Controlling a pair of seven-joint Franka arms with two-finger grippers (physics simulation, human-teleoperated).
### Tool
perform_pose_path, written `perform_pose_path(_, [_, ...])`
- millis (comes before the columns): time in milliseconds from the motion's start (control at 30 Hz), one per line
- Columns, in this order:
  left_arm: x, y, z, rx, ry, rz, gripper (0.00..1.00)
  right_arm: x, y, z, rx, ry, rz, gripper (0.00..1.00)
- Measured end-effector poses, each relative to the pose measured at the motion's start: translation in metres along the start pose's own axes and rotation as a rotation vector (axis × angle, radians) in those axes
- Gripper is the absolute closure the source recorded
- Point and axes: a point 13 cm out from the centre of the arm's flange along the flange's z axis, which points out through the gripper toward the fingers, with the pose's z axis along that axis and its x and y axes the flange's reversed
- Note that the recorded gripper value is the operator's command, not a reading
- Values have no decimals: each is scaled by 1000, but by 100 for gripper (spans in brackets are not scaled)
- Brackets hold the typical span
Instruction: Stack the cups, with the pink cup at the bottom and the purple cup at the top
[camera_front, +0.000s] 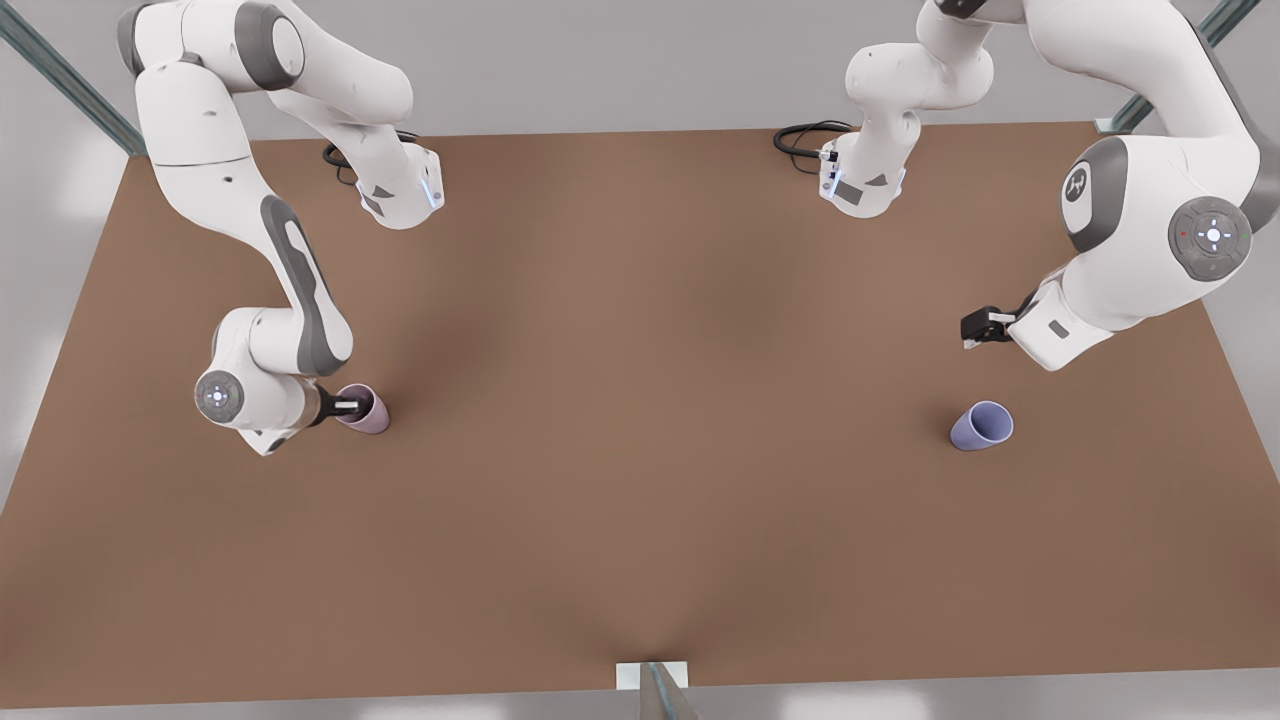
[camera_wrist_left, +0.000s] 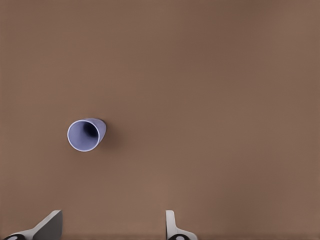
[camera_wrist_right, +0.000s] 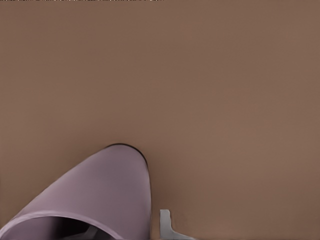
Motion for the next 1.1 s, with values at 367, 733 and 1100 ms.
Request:
perform_pose_path(367, [7,7,-6,-30,14,-4,0,-26,19,-34,5,-75,-37,79])
perform_pose_path(733, [14,-12,-4,-28,45,27,0,-101,399,-172,-17,-263,-278,79])
perform_pose_path(1100, [6,15,17,-27,76,-22,0,-101,540,-55,-218,-176,19,79])
